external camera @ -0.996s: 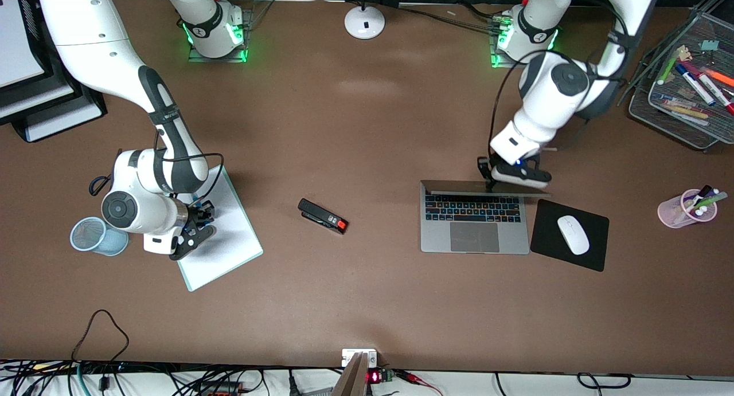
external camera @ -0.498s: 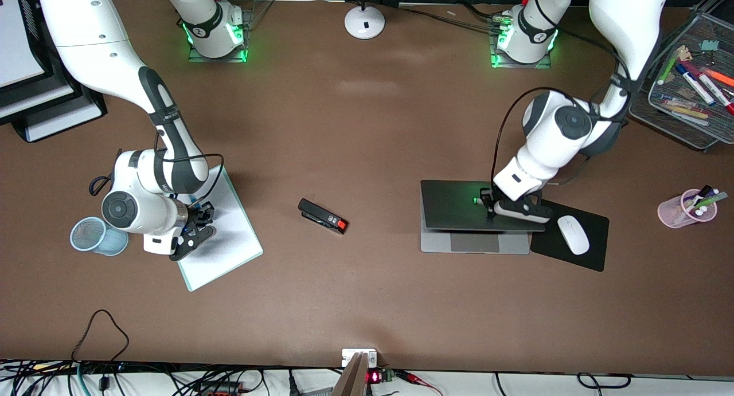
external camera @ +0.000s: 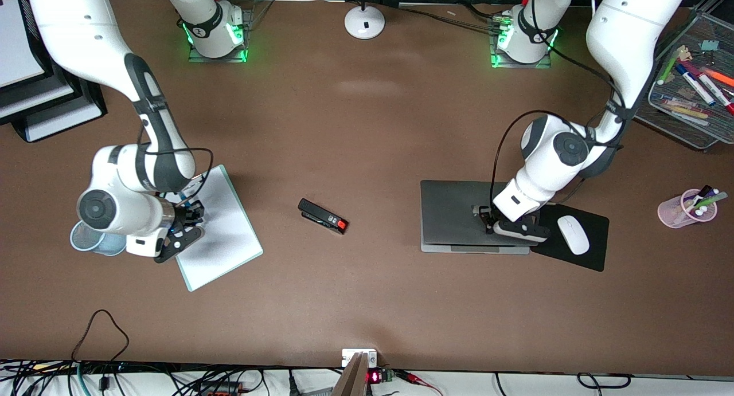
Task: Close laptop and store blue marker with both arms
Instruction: 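Push the laptop lid down with the left gripper while the right gripper lifts the marker, then carry the blue marker to the light-blue cup with the right gripper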
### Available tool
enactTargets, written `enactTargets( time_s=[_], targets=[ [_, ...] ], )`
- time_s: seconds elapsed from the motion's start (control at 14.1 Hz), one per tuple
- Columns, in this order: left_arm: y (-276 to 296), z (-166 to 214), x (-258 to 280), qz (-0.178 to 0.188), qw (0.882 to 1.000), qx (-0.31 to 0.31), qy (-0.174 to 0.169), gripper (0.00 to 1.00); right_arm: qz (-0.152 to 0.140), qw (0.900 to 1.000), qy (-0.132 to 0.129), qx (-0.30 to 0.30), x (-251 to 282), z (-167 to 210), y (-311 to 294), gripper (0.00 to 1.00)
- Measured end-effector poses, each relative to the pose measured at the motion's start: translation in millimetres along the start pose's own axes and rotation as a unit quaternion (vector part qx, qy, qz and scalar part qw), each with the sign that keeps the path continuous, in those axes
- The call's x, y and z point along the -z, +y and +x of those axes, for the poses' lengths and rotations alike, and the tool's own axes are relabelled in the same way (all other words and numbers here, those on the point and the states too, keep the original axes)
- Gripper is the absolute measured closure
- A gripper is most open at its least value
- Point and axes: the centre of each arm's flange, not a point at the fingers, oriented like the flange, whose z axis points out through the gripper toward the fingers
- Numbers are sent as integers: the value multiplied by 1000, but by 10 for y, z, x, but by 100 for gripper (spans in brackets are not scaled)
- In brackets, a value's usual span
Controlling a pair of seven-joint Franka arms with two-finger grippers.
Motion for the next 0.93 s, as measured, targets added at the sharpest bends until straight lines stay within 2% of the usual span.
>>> enactTargets(
  time_s=[0.43,0.64,0.93],
  targets=[
    [-13,8,-325,-6,1000,-3,3,99,-15,999,31,8,812,-71,-66,82],
    [5,28,-362,-2,1000,-7,3,99,19,996,73,43,1325,-254,-65,82],
    [3,31,-363,0,1000,-9,4,98,32,987,105,117,1685,-586,280,82]
  ],
)
